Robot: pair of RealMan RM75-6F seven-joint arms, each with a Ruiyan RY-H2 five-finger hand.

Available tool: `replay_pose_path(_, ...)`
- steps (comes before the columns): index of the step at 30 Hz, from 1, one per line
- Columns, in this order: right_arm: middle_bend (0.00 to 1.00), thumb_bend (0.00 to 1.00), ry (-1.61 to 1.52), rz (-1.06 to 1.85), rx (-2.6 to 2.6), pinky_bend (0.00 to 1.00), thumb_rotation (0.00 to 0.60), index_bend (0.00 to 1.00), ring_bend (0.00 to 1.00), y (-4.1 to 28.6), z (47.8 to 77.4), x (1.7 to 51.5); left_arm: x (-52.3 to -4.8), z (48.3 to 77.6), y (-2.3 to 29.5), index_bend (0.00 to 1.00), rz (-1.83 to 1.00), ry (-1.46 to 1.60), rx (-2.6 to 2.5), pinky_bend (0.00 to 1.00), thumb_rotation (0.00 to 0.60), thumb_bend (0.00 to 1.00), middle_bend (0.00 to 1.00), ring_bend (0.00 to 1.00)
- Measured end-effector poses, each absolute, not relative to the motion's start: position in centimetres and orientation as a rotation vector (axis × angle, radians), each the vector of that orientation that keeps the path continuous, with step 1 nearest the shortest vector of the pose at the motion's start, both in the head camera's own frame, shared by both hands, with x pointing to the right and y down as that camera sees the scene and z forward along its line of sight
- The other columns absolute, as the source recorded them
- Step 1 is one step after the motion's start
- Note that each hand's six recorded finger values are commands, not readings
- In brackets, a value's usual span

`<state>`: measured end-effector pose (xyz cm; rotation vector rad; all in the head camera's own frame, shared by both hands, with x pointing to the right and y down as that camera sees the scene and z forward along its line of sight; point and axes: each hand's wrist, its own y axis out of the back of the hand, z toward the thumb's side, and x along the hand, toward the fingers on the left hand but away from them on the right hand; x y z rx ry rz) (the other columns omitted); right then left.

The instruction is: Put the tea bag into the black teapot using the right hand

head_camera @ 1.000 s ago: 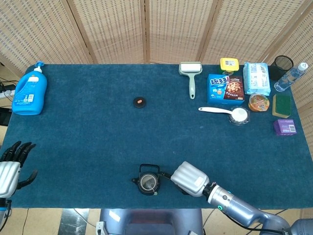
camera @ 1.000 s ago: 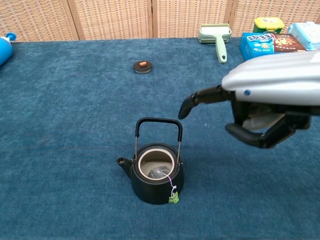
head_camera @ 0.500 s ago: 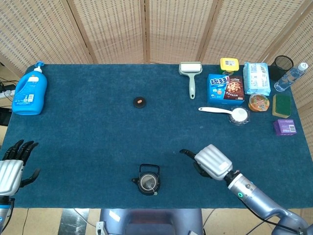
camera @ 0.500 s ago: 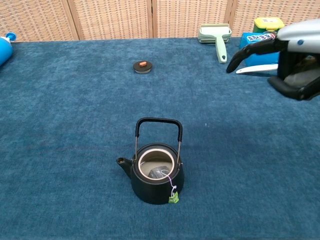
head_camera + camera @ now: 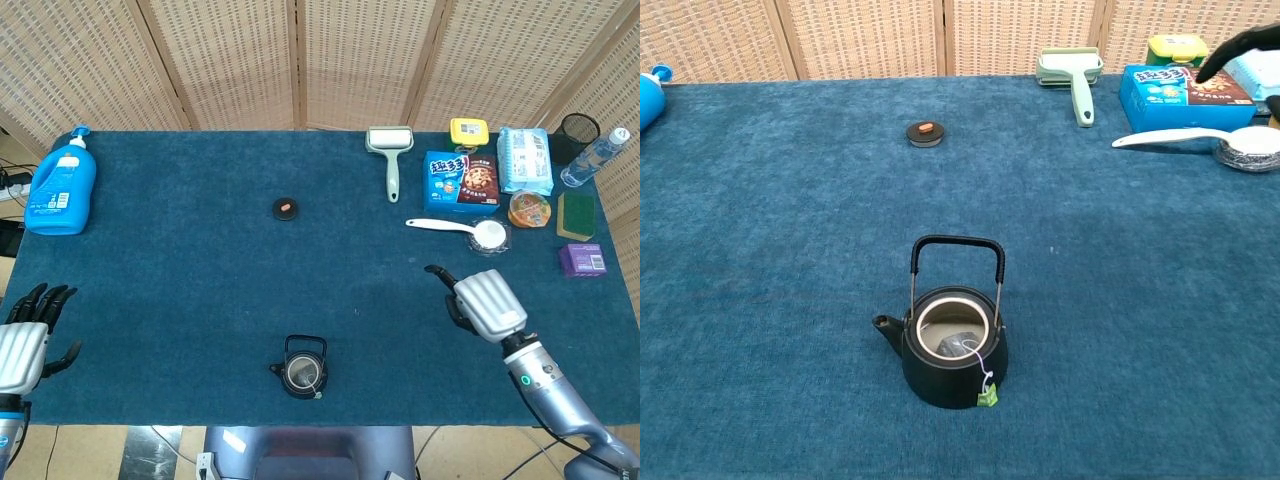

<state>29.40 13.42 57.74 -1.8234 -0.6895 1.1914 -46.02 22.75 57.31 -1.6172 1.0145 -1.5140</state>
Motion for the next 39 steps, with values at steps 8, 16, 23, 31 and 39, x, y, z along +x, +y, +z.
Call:
replay_pose_path(8, 0.52, 0.68, -0.849, 1.293, -1.719, 0.75, 0.6, 0.18, 0.65, 13.7, 58.2, 33.6, -46.5, 57.5, 22.9, 0.05, -1.538, 0.999, -1.61, 0.1, 0.6, 0.36, 0.1, 0.05)
replay_pose_path(16, 0.27, 0.64, -0.959, 1.338, -1.664, 0.4, 0.6, 0.11, 0.33, 14.7, 58.7, 36.5, -47.1, 57.4, 22.9, 0.02, -1.552, 1.017, -1.607, 0.08, 0.6, 0.31, 0.08, 0.01)
replay_pose_path(23, 0.22, 0.61, -1.035, 1.342, -1.627, 0.29, 0.6, 0.09, 0.23, 15.7, 58.7, 38.3, -47.2, 57.4, 23.1, 0.0, -1.552, 1.013, -1.621, 0.06, 0.6, 0.3, 0.03, 0.0)
replay_pose_path(31, 0.22, 0.61, -1.09, 1.376, -1.544, 0.28, 0.6, 0.09, 0.22, 18.1, 57.8, 41.0, -47.2, 56.8, 23.4, 0.0, -1.55, 1.017, -1.631, 0.06, 0.6, 0.3, 0.03, 0.0)
replay_pose_path(39, 0.23, 0.61, -1.111, 1.438, -1.531, 0.28, 0.6, 0.1, 0.22, 20.6, 57.6, 42.7, -47.0, 56.5, 24.2, 0.0, -1.571, 1.007, -1.636, 0.06, 0.6, 0.3, 0.03, 0.0)
